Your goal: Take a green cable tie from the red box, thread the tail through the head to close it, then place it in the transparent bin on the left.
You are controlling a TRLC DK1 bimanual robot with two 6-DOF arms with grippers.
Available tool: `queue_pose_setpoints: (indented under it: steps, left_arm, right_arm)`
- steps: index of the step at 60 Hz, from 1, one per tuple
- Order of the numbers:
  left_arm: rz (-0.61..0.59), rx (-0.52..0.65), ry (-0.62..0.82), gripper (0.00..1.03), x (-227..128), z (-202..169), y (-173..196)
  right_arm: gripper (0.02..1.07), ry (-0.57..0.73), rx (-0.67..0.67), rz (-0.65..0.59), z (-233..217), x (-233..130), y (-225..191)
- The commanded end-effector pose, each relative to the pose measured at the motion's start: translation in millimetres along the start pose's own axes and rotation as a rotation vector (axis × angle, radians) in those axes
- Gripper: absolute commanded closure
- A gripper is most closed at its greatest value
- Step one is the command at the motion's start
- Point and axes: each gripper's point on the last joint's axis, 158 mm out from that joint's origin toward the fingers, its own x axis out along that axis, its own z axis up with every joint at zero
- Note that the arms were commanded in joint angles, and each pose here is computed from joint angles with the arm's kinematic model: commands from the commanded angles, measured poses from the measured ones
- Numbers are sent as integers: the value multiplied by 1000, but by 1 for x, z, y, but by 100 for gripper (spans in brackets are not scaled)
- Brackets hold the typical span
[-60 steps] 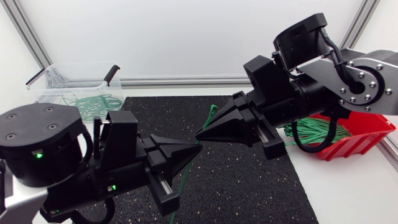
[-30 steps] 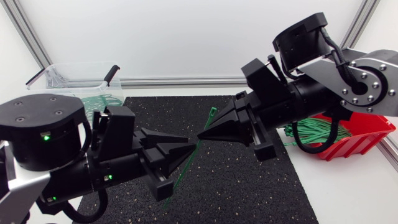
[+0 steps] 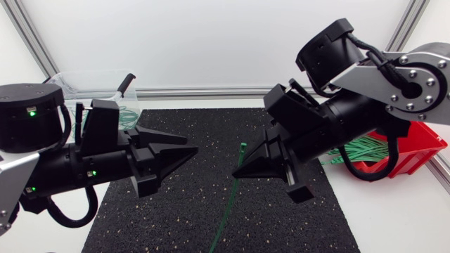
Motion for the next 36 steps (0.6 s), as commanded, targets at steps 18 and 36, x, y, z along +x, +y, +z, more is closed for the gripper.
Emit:
queue_pose_setpoints:
  steps: [18,36]
  left_arm:
    - [-348,92,42,57,-8,17,-39]
    - [-469,-21,163,56,-4,-4,-53]
  right_arm:
    - [101,44,-9,63,-1,7,14]
    - [101,46,-18,93,3,14,20]
